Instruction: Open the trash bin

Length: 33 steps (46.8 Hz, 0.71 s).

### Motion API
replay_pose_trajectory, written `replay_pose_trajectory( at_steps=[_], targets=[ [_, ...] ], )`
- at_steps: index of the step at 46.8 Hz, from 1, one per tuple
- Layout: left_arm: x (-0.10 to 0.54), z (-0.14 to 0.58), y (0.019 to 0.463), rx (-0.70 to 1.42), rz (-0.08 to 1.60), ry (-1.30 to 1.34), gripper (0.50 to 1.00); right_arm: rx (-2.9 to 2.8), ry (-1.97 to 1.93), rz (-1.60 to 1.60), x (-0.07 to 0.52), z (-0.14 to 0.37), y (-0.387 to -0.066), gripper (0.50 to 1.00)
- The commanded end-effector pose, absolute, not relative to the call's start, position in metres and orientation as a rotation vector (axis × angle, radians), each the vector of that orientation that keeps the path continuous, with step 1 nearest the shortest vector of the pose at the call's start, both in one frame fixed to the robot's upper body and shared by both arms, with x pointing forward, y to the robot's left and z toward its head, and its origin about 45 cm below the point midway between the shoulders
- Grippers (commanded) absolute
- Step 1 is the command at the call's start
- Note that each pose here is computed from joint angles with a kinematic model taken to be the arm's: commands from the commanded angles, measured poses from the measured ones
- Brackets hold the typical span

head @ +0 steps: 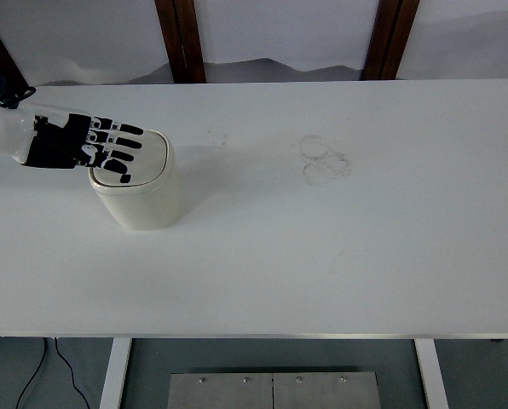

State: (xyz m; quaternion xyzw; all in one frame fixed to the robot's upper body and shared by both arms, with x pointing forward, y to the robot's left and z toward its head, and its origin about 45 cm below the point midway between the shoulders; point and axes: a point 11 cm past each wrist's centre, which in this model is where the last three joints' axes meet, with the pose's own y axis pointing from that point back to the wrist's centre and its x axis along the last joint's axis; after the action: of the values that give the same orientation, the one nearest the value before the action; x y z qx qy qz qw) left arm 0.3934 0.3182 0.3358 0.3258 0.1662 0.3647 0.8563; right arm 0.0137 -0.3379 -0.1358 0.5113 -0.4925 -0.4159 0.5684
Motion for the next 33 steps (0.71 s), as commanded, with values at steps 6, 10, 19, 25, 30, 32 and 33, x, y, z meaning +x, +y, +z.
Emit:
replay_pose_trajectory(
  at_steps=[6, 10, 19, 25, 30, 32, 33],
  targets=[
    [0.3927, 0.3313, 0.3208, 0.687, 0.772, 0.359, 1.0, 1.199, -1.157, -0.979, 0.0128, -0.1359, -0.3379, 0.995],
    [0.3929, 0.3318, 0.3205, 0.686, 0.772, 0.358, 1.0, 1.2, -1.158, -0.978, 0.0131, -0.1359, -0.3379, 0.995],
    [0.3931, 0.3317, 0.3198, 0.685, 0.771, 0.357, 1.0, 1.199, -1.157, -0.979, 0.0129, -0.1359, -0.3379, 0.995],
    [0.3919, 0.3288, 0.3213, 0.687, 0.772, 0.365, 1.0, 1.2, -1.156, -0.978, 0.0128, -0.1359, -0.3379, 0.995],
    [0.392, 0.3277, 0.3219, 0.682, 0.774, 0.366, 1.0, 1.199, -1.158, -0.98, 0.0129, -0.1359, -0.3379, 0.995],
    [0.3918, 0.3272, 0.3219, 0.681, 0.774, 0.367, 1.0, 1.2, -1.158, -0.978, 0.0138, -0.1358, -0.3379, 0.995],
    [0.3919, 0.3273, 0.3219, 0.68, 0.774, 0.366, 1.0, 1.199, -1.157, -0.979, 0.0129, -0.1359, -0.3379, 0.995]
  ],
)
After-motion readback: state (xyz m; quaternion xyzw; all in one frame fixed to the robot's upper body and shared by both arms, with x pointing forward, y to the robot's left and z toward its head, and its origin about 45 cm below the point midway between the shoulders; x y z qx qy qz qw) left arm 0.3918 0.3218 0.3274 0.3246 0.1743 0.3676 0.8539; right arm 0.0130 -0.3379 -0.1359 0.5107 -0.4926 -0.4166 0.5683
